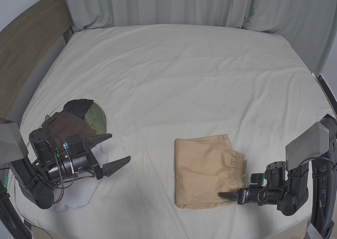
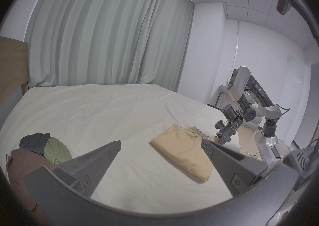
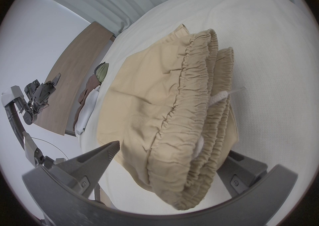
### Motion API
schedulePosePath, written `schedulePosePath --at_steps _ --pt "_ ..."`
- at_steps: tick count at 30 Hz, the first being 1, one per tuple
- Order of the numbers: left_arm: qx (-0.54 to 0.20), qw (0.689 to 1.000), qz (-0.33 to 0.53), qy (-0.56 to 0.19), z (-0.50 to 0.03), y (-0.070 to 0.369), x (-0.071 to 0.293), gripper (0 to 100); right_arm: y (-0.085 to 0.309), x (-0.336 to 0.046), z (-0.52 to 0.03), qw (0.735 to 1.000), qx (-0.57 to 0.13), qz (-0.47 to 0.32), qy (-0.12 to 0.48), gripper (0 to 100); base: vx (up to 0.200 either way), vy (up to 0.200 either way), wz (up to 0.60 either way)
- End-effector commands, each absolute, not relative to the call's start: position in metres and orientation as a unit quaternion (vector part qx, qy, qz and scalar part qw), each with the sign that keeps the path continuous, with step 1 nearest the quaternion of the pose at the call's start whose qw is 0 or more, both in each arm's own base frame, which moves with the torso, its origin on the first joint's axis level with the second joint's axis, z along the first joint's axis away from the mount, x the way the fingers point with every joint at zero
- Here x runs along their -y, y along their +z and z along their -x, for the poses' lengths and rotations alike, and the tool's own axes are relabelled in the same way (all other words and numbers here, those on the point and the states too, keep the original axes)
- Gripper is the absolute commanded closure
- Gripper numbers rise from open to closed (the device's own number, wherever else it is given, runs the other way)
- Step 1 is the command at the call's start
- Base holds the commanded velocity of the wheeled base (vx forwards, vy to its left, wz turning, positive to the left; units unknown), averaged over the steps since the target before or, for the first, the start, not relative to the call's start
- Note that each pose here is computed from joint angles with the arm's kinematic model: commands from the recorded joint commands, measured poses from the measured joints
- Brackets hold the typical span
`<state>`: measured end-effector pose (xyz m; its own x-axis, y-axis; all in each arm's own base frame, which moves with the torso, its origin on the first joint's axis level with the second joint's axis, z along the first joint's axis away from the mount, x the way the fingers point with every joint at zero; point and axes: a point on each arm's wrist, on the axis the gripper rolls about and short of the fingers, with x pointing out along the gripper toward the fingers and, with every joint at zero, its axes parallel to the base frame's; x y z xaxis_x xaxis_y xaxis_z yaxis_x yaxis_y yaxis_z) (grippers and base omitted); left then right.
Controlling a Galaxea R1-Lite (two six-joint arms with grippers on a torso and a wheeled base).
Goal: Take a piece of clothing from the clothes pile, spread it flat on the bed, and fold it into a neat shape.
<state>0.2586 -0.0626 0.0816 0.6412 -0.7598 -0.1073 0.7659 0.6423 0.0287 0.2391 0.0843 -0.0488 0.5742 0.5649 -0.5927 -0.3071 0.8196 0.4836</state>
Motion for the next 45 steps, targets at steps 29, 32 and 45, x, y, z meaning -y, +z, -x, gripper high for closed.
schedulePosePath --at_steps 29,32,45 --pt "-0.041 0.905 -0.037 -0.421 -0.259 0.082 0.063 0 -0.046 -0.087 -0.239 0.872 -0.383 -0.165 0.256 100 0.000 0.000 0.00" --pt "-0.040 0.905 -0.037 -0.421 -0.259 0.083 0.063 0 -0.040 -0.088 -0.239 0.874 -0.375 -0.164 0.261 100 0.000 0.000 0.00" --pt "-0.033 0.906 -0.039 -0.421 -0.258 0.086 0.062 0 -0.009 -0.096 -0.237 0.882 -0.326 -0.165 0.296 100 0.000 0.000 0.00"
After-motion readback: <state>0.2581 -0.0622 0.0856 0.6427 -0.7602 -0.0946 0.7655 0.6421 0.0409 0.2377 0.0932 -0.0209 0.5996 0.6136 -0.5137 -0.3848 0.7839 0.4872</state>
